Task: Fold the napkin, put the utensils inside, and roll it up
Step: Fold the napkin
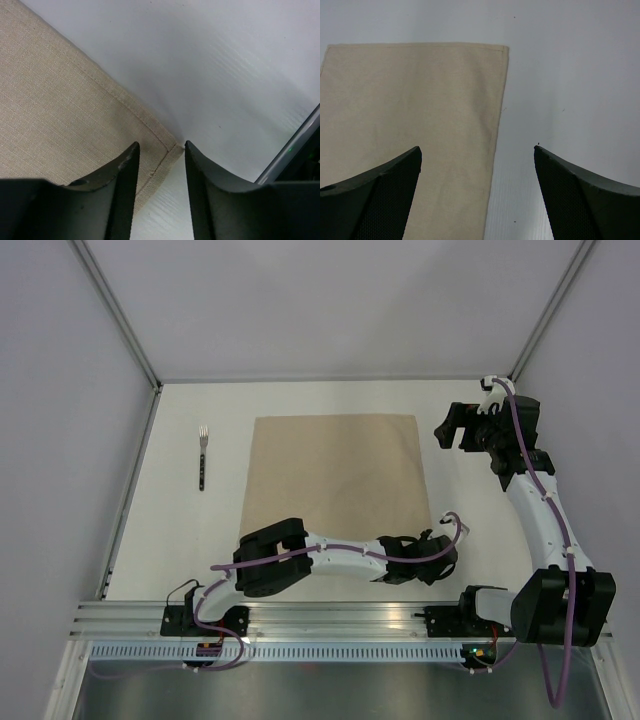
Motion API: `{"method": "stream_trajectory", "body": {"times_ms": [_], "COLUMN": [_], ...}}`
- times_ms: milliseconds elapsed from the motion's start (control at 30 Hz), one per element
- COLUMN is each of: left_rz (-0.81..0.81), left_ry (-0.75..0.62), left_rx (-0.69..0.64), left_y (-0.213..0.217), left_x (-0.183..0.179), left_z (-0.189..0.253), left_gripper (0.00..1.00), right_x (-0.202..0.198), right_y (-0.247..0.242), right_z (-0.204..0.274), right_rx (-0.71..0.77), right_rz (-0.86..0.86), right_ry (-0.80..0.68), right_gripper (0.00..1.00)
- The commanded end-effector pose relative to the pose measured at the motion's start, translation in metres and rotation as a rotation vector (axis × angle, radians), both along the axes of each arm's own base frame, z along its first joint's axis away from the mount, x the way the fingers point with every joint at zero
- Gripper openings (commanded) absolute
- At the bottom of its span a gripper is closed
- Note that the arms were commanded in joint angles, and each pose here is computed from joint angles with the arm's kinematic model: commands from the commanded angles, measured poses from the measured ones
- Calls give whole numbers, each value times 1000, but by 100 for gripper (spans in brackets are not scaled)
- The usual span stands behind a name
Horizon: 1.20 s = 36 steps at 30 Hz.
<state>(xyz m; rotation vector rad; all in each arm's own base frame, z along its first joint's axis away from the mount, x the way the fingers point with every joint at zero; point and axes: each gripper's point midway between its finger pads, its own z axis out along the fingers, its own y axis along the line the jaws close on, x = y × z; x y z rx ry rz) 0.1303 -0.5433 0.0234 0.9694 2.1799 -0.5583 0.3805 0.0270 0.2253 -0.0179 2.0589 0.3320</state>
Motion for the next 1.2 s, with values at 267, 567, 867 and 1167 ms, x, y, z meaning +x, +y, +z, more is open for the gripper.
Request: {"method": "stream_trajectory", "body": {"times_ms": [267,567,867,1167], "left_rz": [-35,-64,-83,-31], "left_ry": [37,73,90,121], "left_rx": [-34,-72,-134,-222], "left_y": [-17,-28,-39,-29], "left_x": [-12,-25,-32,-10], "left_z": [-3,5,28,63], "left_gripper": [18,2,2,2], "right_x": [5,5,5,5], "right_y": [0,0,0,0], "right_z": [11,10,8,10], "right_rx": [6,4,3,1], "right_rz": [3,3,3,1], "right_ry": [-16,-15,-9,-14], "right_gripper": [98,98,98,98]}}
